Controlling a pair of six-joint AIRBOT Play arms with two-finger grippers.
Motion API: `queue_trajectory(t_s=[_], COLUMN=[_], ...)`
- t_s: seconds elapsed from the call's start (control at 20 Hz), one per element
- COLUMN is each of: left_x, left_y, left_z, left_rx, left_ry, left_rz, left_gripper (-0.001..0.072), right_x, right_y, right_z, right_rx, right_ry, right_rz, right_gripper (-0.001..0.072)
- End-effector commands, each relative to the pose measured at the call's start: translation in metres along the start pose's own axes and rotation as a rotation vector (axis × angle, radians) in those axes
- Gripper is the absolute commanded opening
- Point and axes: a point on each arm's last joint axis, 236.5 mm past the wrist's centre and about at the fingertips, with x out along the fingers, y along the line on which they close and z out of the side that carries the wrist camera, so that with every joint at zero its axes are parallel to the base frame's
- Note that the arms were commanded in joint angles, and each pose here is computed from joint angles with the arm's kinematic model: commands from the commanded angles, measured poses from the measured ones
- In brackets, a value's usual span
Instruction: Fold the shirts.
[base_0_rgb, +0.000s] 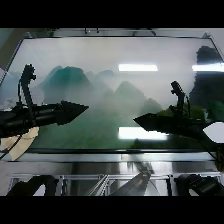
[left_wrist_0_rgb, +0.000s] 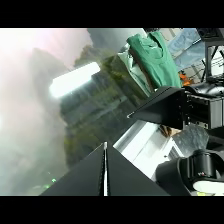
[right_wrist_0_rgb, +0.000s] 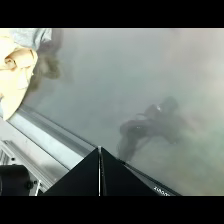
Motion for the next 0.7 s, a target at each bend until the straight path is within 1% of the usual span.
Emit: queue_trajectory(t_s=[0.0,0.1,0.15,0.2,0.25,0.3,0.35,0.45,0.55,0.65], left_x=[-0.023,-0.097,-0.141,-0.188,-0.239,-0.290,-0.339,-0.395,-0.416,-0.411], left_y=[0.044,0.118,0.145,0.170,0.194,0.218,0.242,0.280,0.318,0.354], left_z=[0.028,0.070,0.089,0.105,0.116,0.120,0.111,0.076,0.035,0.007], left_rx=[-0.022,-0.137,-0.157,-0.192,-0.244,-0.305,-0.376,-0.527,-0.669,-0.722], left_ry=[-0.038,-0.120,-0.178,-0.254,-0.353,-0.452,-0.528,-0.579,-0.574,-0.510], left_rz=[0.204,0.518,0.639,0.744,0.839,0.927,1.009,1.072,1.067,1.038], left_gripper=[0.0009,0.0011,0.0014,0.0155,0.0488,0.0714,0.0717,0.0716,0.0716,0.0716], right_x=[0.001,0.001,0.001,0.001,0.001,0.001,0.001,0.001,0.002,0.002], right_y=[-0.002,-0.002,-0.001,-0.001,-0.001,-0.001,-0.001,-0.001,-0.003,-0.004], right_z=[0.007,0.006,0.004,0.002,0.002,0.002,0.002,0.004,0.009,0.009], right_rx=[0.006,0.005,0.005,0.005,0.005,0.005,0.005,0.005,0.007,0.008], right_ry=[-0.026,-0.023,-0.015,-0.008,-0.007,-0.006,-0.006,-0.013,-0.034,-0.036], right_rz=[-0.005,-0.005,-0.003,-0.002,-0.002,-0.002,-0.002,-0.003,-0.008,-0.011], right_gripper=[0.0016,0.0024,0.0024,0.0026,0.0100,0.0264,0.0298,0.0296,0.0295,0.0295])
